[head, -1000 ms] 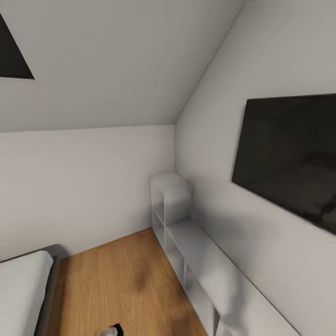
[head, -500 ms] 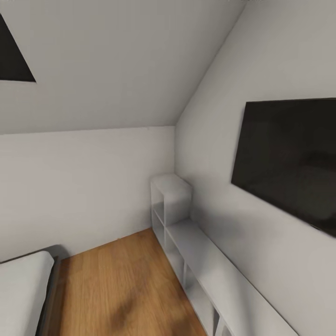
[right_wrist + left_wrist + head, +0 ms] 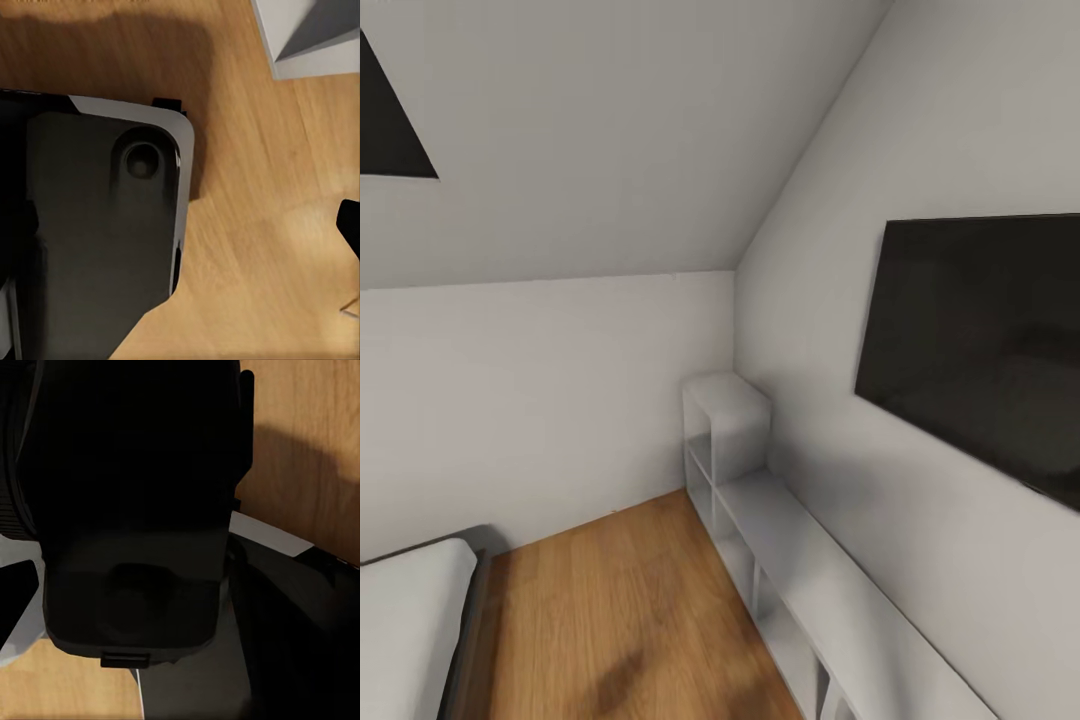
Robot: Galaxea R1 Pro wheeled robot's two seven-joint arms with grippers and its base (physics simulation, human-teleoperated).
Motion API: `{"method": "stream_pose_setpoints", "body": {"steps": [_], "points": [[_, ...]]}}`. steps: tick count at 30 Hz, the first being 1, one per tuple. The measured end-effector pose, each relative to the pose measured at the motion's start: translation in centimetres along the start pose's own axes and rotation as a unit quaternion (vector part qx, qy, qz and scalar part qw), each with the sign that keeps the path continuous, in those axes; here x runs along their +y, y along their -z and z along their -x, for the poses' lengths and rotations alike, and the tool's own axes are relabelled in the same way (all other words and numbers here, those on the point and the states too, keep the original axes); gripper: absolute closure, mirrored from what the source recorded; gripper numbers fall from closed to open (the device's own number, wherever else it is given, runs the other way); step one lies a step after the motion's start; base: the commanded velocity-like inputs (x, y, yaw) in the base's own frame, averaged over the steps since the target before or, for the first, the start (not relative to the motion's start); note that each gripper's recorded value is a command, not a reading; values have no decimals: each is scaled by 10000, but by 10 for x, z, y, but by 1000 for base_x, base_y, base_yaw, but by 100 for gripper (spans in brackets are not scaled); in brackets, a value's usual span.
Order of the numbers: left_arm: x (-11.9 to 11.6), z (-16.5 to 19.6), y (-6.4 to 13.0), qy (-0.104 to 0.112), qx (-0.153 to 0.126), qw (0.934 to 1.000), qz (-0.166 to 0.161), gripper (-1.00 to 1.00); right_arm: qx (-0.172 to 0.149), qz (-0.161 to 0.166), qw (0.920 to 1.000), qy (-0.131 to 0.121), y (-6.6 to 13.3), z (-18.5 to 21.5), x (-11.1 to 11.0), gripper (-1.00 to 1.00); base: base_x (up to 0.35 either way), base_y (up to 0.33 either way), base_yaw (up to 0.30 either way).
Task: Attach the digital camera to the camera tripod in the bedroom.
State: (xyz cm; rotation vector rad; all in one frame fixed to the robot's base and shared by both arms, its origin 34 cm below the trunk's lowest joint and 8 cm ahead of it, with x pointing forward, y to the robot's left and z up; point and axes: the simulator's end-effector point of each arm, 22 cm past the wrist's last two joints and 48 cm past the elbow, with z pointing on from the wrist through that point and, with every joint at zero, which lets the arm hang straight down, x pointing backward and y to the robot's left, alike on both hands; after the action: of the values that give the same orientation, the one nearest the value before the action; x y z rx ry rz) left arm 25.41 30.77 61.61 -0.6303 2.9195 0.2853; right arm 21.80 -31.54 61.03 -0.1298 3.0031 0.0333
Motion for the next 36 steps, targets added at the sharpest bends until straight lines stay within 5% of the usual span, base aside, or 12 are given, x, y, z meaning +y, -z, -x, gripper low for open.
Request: {"method": "stream_pose_setpoints", "body": {"steps": [12, 24, 36], "points": [[-3, -1, 0, -12, 11, 10000, -38, 100, -18, -25, 10000, 14, 0, 1, -1, -100, -48, -3, 0], [-5, -3, 0, -10, 27, 10000, -57, 100, -19, -36, 10000, 63, 0, 1, -2, -100, -301, -3, 0], [-33, -14, 6, -32, 96, 9997, -240, 100, 44, -29, 10000, 36, 0, -2, 0, -100, -334, -96, 0]]}}
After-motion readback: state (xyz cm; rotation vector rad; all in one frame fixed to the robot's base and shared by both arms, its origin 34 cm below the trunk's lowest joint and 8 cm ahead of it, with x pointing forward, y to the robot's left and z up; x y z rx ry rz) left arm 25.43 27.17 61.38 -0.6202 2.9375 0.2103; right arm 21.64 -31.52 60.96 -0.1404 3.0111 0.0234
